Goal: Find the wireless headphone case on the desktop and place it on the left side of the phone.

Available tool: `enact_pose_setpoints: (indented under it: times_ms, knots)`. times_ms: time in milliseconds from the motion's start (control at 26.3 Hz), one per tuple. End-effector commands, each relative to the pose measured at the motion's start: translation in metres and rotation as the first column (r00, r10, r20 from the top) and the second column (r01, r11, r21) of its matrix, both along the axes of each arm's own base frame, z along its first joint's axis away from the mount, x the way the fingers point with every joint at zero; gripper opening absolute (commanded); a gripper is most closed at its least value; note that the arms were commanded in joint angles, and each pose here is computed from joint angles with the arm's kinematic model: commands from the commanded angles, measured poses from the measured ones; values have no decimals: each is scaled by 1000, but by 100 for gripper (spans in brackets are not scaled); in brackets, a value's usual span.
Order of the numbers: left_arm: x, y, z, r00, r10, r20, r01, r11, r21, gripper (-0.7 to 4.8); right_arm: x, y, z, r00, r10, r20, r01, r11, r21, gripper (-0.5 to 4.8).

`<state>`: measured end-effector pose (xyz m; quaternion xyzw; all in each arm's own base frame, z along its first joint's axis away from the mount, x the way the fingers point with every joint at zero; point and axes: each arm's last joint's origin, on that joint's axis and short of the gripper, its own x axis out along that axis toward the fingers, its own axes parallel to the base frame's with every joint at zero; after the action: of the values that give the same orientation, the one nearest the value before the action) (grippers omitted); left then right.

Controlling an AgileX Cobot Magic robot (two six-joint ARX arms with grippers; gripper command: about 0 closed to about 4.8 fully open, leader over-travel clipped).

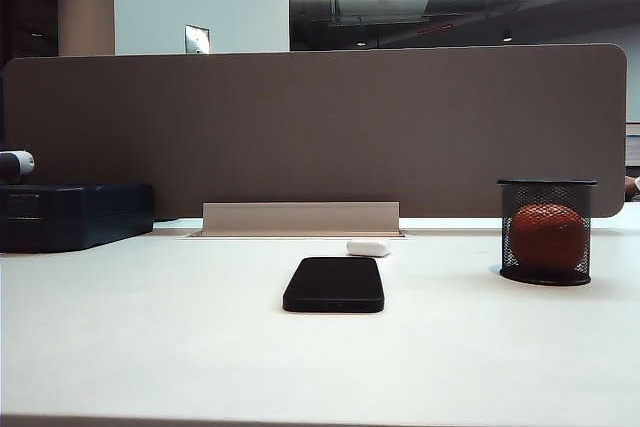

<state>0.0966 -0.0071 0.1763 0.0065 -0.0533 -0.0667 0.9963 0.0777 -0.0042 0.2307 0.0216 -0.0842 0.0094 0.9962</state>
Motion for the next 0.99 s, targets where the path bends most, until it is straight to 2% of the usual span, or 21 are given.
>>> enact_pose_setpoints:
  times_ms: [38,228,419,647,761,875,989]
  knots:
    - [0,0,2,1000,-7,19,7,1000,7,-5,-11,1,23,1000,-4,21,4,1000,2,-5]
    - [0,0,2,1000,-7,19,7,1000,7,-5,-23,2,69,998,-4,57,4,1000,-2,-5]
    - [0,0,2,1000,-7,19,7,1000,7,-5,-23,2,121,999,-3,49,4,1000,-7,-5]
    - [0,0,2,1000,-8,19,8,1000,8,-6,-13,1,197,1000,7,5,-7,1000,-6,-5]
    - [0,0,2,1000,-13,19,13,1000,8,-6,-8,2,241,999,47,-12,-47,999,-11,-5]
    - [-1,-2,2,998,-66,19,66,998,15,-6,-3,3,272,995,102,-18,-103,995,-19,-5]
    - [-1,-5,2,986,-168,18,168,985,28,-6,10,4,316,983,174,-49,-176,984,-22,-5]
